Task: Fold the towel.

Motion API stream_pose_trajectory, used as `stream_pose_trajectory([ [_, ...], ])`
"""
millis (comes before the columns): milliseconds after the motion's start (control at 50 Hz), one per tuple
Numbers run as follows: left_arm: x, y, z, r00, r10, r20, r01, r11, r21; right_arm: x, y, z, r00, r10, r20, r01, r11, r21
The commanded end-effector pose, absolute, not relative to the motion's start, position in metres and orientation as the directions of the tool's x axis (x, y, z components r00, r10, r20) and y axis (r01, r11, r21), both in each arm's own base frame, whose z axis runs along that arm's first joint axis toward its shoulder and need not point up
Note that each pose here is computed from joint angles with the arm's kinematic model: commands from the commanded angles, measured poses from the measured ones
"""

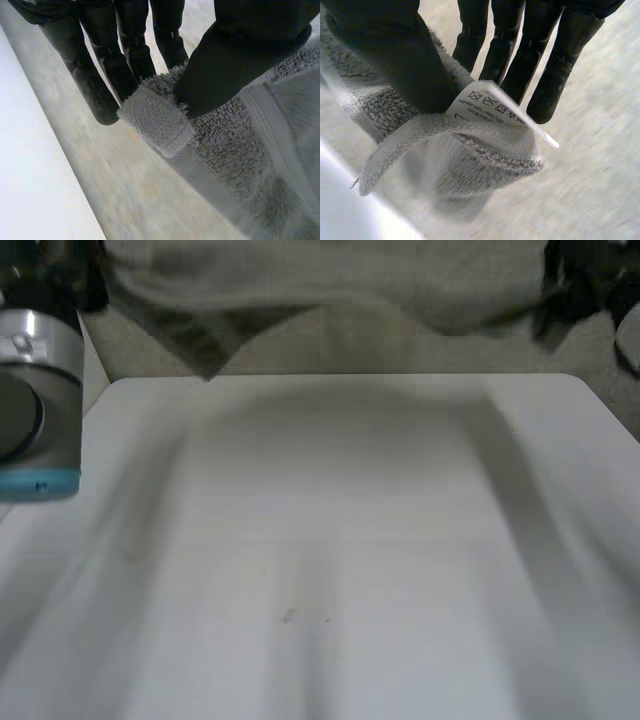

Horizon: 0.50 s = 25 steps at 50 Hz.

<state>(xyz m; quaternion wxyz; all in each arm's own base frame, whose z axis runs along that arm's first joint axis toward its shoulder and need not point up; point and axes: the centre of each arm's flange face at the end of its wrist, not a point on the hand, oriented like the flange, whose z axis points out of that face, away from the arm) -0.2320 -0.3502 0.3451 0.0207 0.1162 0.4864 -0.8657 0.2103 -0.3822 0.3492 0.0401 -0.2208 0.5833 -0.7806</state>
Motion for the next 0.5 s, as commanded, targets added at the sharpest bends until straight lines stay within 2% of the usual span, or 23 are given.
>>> stream_pose_trajectory([
  [20, -0.227, -0.329, 0.237, -0.939, 0.187, -0.287, 0.258, -0.168, -0.952, 0.218, -0.368, 0.256, -0.775, -0.556, 0.299, -0.395, 0.058, -0.917],
  [40, -0.227, -0.329, 0.237, -0.939, 0.187, -0.288, 0.258, -0.167, -0.952, 0.218, -0.368, 0.256, -0.775, -0.557, 0.299, -0.395, 0.058, -0.917],
  [80, -0.224, -0.319, 0.2, -0.928, 0.222, -0.298, 0.292, -0.059, -0.954, 0.216, -0.361, 0.227, -0.728, -0.61, 0.312, -0.489, 0.143, -0.86],
  [100, -0.224, -0.319, 0.2, -0.928, 0.222, -0.298, 0.293, -0.058, -0.954, 0.216, -0.361, 0.227, -0.728, -0.611, 0.312, -0.489, 0.144, -0.86],
  [180, -0.222, -0.306, 0.169, -0.915, 0.257, -0.31, 0.33, 0.037, -0.943, 0.211, -0.354, 0.189, -0.683, -0.678, 0.273, -0.57, 0.261, -0.779],
  [240, -0.223, -0.299, 0.161, -0.908, 0.276, -0.314, 0.343, 0.062, -0.937, 0.207, -0.351, 0.176, -0.675, -0.696, 0.246, -0.591, 0.31, -0.745],
  [420, -0.228, -0.293, 0.165, -0.903, 0.291, -0.314, 0.344, 0.055, -0.937, 0.197, -0.358, 0.18, -0.702, -0.664, 0.255, -0.576, 0.32, -0.752],
  [500, -0.232, -0.289, 0.173, -0.901, 0.298, -0.316, 0.339, 0.027, -0.94, 0.193, -0.36, 0.196, -0.741, -0.62, 0.259, -0.53, 0.302, -0.792],
])
